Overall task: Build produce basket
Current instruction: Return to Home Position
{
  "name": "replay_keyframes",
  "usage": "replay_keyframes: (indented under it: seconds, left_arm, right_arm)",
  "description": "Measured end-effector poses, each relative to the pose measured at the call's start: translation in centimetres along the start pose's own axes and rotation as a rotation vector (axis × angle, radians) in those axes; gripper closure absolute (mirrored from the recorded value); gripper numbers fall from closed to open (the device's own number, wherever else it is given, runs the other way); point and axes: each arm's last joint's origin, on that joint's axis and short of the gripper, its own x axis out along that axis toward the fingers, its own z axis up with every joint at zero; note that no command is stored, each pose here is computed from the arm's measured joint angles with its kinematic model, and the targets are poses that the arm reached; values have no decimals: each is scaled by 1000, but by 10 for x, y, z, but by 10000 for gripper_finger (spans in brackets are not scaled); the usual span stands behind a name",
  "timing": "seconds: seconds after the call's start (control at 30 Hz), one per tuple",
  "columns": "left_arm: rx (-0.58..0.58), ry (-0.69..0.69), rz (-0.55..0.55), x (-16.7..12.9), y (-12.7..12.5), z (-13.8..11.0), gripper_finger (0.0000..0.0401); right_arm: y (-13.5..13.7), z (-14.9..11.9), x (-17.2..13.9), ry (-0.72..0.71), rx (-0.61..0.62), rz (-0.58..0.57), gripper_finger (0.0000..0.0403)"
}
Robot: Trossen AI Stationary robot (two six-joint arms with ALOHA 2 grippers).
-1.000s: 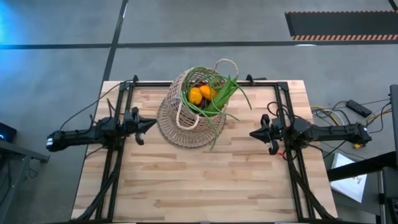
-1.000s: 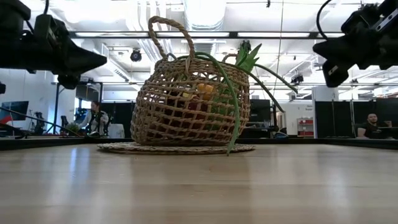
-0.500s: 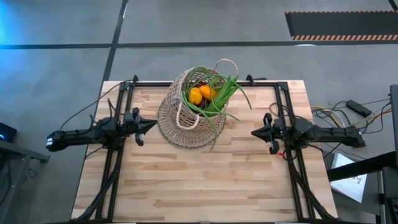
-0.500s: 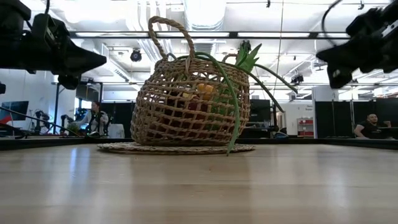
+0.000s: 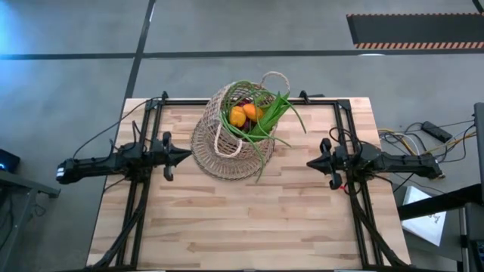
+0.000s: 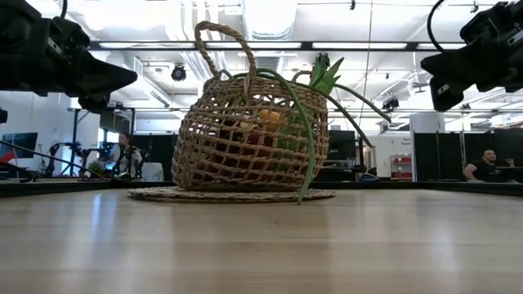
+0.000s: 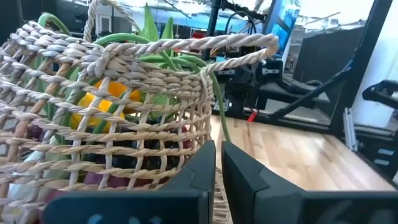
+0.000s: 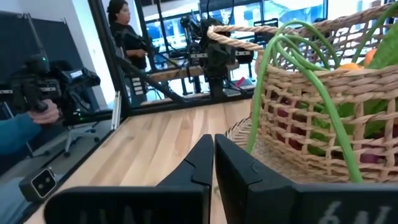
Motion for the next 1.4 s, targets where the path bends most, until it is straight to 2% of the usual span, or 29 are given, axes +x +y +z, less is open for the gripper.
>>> replay_keyframes:
  seconds: [0.13, 0.23, 0.47, 1.4]
  left_arm:
    - [-16, 0, 2, 0, 0, 0, 397]
    - [43, 16, 18, 1, 0, -1, 399]
    - [65, 77, 36, 6, 1, -7, 397]
    - [73, 180, 43, 13, 1, -16, 397]
  right_arm:
    - [0, 0, 0, 5, -8, 1, 394]
    - [0, 0, 0, 6, -24, -2, 394]
    - [-3, -1, 1, 10, -85, -95, 394]
    - [-3, -1, 1, 9, -111, -109, 394]
